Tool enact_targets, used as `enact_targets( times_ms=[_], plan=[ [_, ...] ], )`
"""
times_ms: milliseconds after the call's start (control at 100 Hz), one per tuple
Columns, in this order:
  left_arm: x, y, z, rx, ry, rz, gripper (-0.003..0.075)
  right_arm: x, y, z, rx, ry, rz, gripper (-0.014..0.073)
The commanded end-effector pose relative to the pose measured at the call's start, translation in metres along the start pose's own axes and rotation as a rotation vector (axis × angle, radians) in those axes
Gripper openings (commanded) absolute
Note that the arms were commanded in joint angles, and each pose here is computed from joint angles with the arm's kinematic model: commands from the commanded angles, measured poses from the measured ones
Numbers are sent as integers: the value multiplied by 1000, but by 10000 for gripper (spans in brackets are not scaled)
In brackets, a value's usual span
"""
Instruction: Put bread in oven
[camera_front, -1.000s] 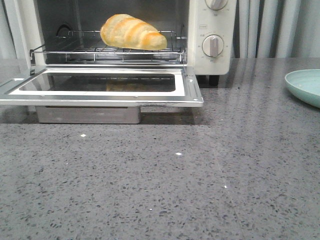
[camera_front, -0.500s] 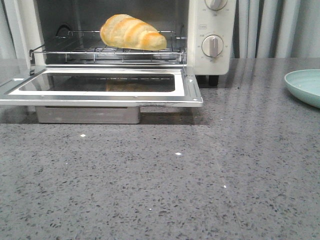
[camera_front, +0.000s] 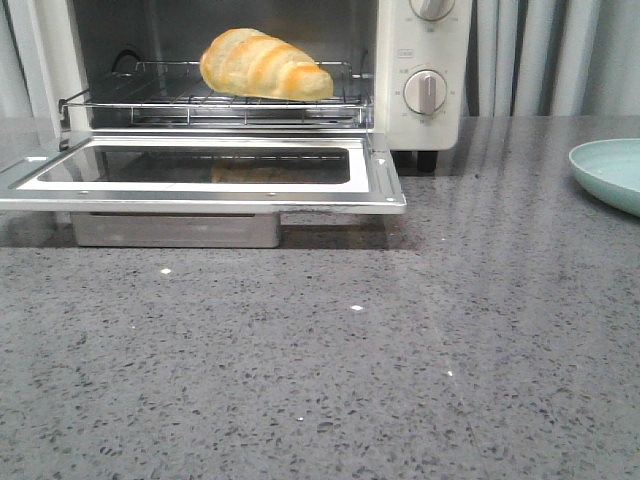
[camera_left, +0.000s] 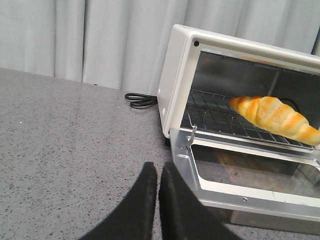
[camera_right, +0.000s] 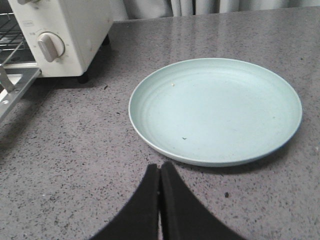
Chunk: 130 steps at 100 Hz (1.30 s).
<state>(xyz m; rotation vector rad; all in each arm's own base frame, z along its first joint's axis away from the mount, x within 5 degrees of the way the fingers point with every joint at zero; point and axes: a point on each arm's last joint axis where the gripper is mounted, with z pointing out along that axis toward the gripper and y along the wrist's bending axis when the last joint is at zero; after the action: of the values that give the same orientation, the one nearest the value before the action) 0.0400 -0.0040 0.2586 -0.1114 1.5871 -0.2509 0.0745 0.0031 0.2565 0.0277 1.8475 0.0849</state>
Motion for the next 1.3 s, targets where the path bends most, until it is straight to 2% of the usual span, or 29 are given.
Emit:
enact_targets(
  times_ms=[0, 180, 350, 730, 920, 1290],
  plan=[
    [-16, -4, -8, 27, -128, -17, -21, -6, 0, -5, -4, -161, 12, -75],
    [-16, -4, -8, 27, -128, -17, -21, 16, -2, -7, -9, -263, 18, -75],
    [-16, -4, -8, 27, -128, -17, -21, 33, -3, -3, -8, -268, 18, -75],
    [-16, -4, -8, 27, -128, -17, -21, 54, -11, -1, 94, -351, 31, -75],
    [-16, -4, -8, 27, -128, -17, -21, 55, -12, -5, 131, -381, -5, -75],
    [-16, -4, -8, 27, -128, -17, -21, 49, -11, -7, 131, -446, -71, -75]
  ],
)
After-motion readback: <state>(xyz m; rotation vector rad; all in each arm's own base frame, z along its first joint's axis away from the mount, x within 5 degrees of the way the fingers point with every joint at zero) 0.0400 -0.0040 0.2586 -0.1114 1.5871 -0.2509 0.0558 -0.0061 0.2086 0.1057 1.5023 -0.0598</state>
